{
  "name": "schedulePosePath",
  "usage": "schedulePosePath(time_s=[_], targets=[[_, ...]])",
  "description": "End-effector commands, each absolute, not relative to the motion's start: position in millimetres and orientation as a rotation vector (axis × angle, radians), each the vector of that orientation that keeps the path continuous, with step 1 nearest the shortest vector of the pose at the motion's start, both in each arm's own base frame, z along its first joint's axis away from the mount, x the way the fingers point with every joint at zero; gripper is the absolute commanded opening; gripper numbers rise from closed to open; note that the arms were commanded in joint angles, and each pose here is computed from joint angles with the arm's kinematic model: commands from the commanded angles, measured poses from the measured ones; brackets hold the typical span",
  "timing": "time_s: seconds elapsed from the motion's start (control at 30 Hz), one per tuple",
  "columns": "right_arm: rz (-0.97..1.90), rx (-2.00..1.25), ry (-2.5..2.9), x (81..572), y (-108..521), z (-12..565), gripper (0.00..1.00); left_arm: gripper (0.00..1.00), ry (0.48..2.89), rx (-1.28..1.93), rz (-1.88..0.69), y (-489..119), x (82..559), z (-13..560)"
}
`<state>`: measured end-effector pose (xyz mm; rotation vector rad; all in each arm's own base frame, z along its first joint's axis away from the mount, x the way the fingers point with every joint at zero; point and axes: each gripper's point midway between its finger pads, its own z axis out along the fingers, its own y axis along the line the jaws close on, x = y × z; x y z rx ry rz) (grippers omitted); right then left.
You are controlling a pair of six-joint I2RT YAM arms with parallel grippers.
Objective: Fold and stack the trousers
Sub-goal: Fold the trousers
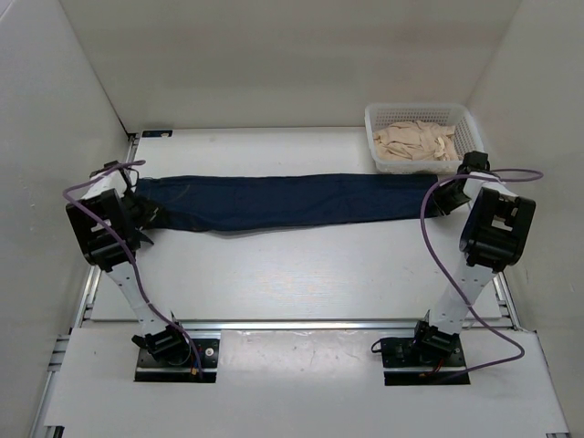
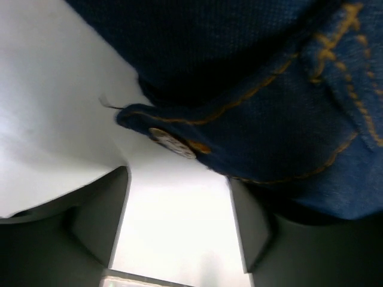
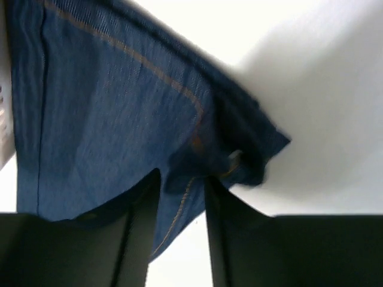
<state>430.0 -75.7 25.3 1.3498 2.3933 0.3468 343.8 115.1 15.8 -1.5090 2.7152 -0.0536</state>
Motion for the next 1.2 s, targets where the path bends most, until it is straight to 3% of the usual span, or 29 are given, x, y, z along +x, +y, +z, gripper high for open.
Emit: schedulePosePath(time_s=[0.0, 0.07, 0.1, 0.13, 0.17, 0.2, 0.47, 0.8, 0.83, 0.93, 0.97, 1.0, 1.17], targets=[[0.286, 1.362, 2.371, 444.5, -88.6, 22.1, 0.37, 0.76, 2.650, -1.485, -0.069, 123.7, 369.7, 16.3], [0.273, 1.361, 2.387, 446.4, -86.6, 17.3, 0.22, 0.66, 2.639, -1.495, -0.054, 126.4, 372.2, 15.4], [0.272, 1.364, 2.391, 449.3, -87.4, 13.4, 0.15, 0.45, 2.631, -1.491, -0.056, 127.6, 374.9, 17.6], [0.255, 1.373, 2.398, 448.3, -89.0, 10.9, 0.00, 0.32, 2.630, -1.491, -0.037, 129.6, 374.1, 17.3], [0.254, 1.374, 2.401, 448.4, -89.1, 12.8, 0.00, 0.18, 2.619, -1.485, -0.039, 131.1, 377.7, 20.2], [0.254, 1.374, 2.401, 448.4, -89.1, 12.8, 0.00, 0.10, 2.627, -1.491, -0.019, 132.0, 374.5, 19.9], [0.222, 1.320, 2.321, 447.9, -96.2, 57.3, 0.00, 0.10, 2.469, -1.443, 0.106, 157.2, 386.9, 82.7], [0.047, 1.421, 2.365, 348.4, -94.4, 62.5, 0.00, 0.10, 2.452, -1.454, 0.137, 151.7, 355.0, 97.2], [0.040, 1.415, 2.385, 340.4, -92.1, 58.2, 0.22, 0.10, 2.455, -1.441, 0.138, 151.0, 352.6, 99.6], [0.024, 1.376, 2.389, 338.1, -97.0, 59.4, 0.73, 0.36, 2.507, -1.399, 0.106, 144.9, 348.8, 94.4], [0.020, 1.382, 2.401, 337.4, -96.8, 54.9, 0.77, 0.40, 2.522, -1.403, 0.090, 142.7, 349.3, 89.5], [0.036, 1.385, 2.386, 342.5, -100.0, 55.9, 0.78, 0.52, 2.541, -1.392, 0.072, 139.5, 347.7, 87.1], [0.110, 1.389, 2.391, 356.1, -94.7, 48.0, 0.75, 0.54, 2.613, -1.419, -0.004, 128.3, 347.9, 54.2]])
